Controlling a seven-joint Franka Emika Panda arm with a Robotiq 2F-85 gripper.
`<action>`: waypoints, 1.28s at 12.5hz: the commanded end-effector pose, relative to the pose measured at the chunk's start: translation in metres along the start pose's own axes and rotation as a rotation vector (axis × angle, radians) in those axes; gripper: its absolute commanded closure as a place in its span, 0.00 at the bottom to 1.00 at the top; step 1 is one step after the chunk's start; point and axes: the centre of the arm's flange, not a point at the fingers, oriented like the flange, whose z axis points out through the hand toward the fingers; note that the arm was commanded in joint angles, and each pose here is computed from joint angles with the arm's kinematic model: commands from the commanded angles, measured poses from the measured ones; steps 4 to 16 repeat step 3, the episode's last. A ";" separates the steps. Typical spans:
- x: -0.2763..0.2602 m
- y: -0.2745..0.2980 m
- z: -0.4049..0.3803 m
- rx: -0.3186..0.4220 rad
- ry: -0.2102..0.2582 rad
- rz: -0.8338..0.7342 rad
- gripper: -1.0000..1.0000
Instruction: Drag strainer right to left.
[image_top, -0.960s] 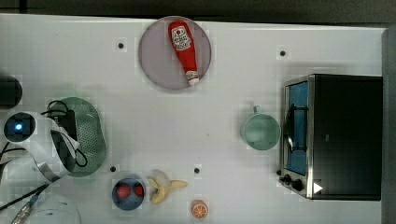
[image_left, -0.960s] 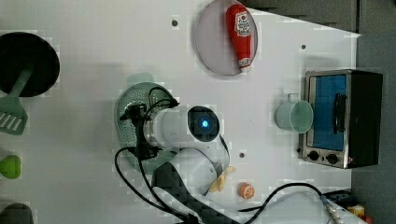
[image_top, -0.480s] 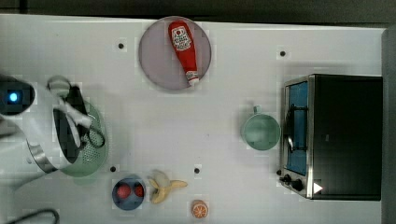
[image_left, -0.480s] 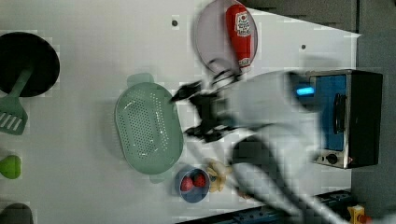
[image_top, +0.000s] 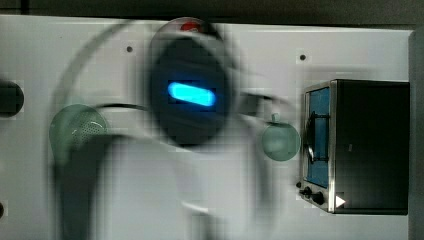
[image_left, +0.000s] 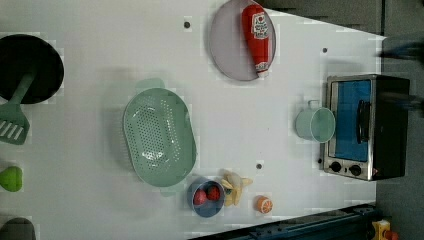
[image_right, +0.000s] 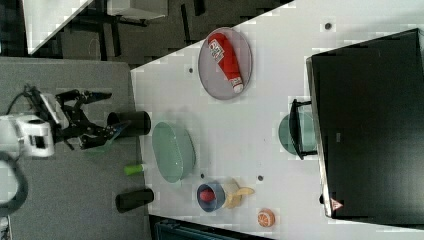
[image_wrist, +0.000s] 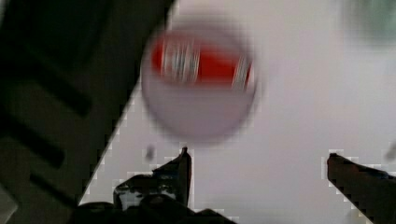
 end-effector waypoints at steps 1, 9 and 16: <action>0.034 0.044 0.036 -0.189 -0.042 -0.286 0.00; 0.057 0.063 0.022 -0.161 -0.043 -0.242 0.00; 0.057 0.063 0.022 -0.161 -0.043 -0.242 0.00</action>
